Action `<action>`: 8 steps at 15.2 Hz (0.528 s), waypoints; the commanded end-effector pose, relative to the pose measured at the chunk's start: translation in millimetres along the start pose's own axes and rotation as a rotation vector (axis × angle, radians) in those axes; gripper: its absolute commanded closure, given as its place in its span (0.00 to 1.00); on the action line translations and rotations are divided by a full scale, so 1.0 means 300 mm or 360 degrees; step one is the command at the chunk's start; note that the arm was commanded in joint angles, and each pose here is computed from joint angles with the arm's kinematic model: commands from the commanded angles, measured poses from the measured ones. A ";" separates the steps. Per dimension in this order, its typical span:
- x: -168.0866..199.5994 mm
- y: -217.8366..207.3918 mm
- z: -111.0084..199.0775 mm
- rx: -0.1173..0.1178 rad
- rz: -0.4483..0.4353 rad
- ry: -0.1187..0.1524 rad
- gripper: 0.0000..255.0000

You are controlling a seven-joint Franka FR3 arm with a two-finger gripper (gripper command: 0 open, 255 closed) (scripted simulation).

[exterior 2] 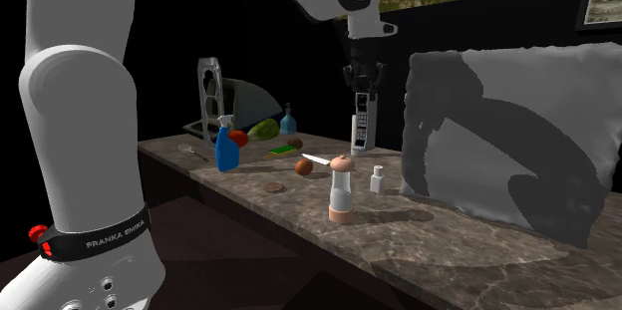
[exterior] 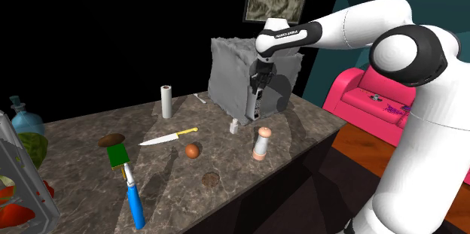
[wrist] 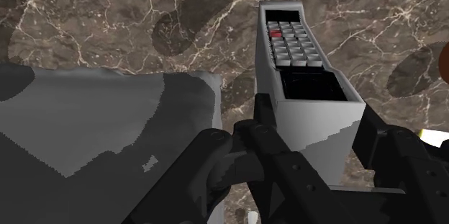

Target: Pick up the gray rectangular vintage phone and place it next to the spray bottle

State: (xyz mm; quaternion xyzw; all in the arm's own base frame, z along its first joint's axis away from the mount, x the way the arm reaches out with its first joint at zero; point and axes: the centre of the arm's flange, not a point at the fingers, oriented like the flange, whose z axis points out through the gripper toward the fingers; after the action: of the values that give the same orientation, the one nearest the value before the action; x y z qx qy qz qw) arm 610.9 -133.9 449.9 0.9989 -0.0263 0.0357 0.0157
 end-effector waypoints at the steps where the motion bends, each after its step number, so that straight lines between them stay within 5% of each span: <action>1: 0.002 0.000 -0.037 0.0000 0.0000 0.0000 1.00; 8: 0.011 0.004 -0.160 0.0000 0.0000 0.0000 1.00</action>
State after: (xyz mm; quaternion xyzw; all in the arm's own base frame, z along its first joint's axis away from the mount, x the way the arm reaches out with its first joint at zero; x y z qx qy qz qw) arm 610.0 -133.4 491.8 0.9989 -0.0264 0.0357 0.0157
